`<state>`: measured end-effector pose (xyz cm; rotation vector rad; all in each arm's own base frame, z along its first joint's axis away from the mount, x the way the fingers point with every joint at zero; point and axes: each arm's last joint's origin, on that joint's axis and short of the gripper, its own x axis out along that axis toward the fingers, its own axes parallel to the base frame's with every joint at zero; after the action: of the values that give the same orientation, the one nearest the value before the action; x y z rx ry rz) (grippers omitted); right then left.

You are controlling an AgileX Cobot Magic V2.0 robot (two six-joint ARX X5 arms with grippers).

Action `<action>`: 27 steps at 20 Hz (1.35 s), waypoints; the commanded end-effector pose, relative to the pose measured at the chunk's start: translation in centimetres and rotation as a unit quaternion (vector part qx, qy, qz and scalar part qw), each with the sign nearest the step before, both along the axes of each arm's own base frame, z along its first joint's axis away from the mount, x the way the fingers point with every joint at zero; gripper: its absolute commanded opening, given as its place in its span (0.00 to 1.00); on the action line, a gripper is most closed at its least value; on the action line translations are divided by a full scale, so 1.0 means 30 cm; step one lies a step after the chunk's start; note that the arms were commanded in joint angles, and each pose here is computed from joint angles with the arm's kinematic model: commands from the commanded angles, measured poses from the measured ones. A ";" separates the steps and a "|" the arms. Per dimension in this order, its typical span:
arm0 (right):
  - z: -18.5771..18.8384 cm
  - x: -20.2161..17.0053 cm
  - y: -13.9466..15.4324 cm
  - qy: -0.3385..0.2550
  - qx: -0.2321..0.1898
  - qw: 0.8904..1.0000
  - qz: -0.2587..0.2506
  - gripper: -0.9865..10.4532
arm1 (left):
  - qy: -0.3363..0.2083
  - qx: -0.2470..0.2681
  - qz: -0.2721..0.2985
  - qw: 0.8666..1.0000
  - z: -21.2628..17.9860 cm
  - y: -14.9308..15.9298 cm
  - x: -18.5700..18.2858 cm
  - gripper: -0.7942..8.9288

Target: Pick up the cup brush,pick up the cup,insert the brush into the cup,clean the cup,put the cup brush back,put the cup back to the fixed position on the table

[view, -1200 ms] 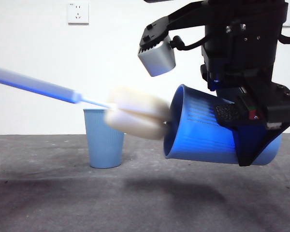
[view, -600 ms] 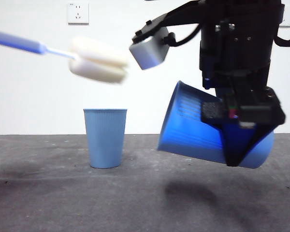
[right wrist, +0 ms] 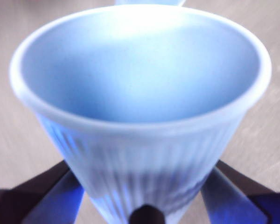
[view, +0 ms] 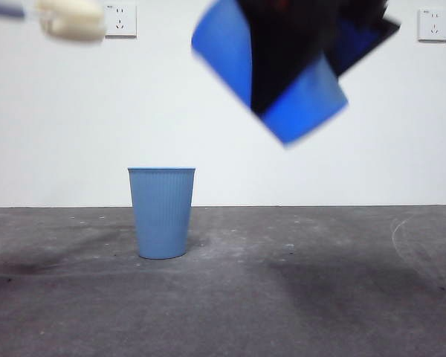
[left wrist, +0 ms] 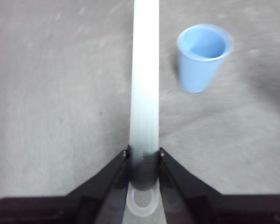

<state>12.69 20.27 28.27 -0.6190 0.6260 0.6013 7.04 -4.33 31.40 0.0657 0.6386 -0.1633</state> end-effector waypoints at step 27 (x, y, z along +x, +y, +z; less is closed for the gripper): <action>0.236 -0.167 -0.297 -0.061 0.209 0.975 -0.043 0.07 | 0.119 -0.034 0.105 0.987 -0.510 -0.175 0.563 0.07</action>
<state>7.68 11.34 35.19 -0.2518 0.3970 0.5911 23.95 -9.64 16.28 -0.1079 0.8718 0.0153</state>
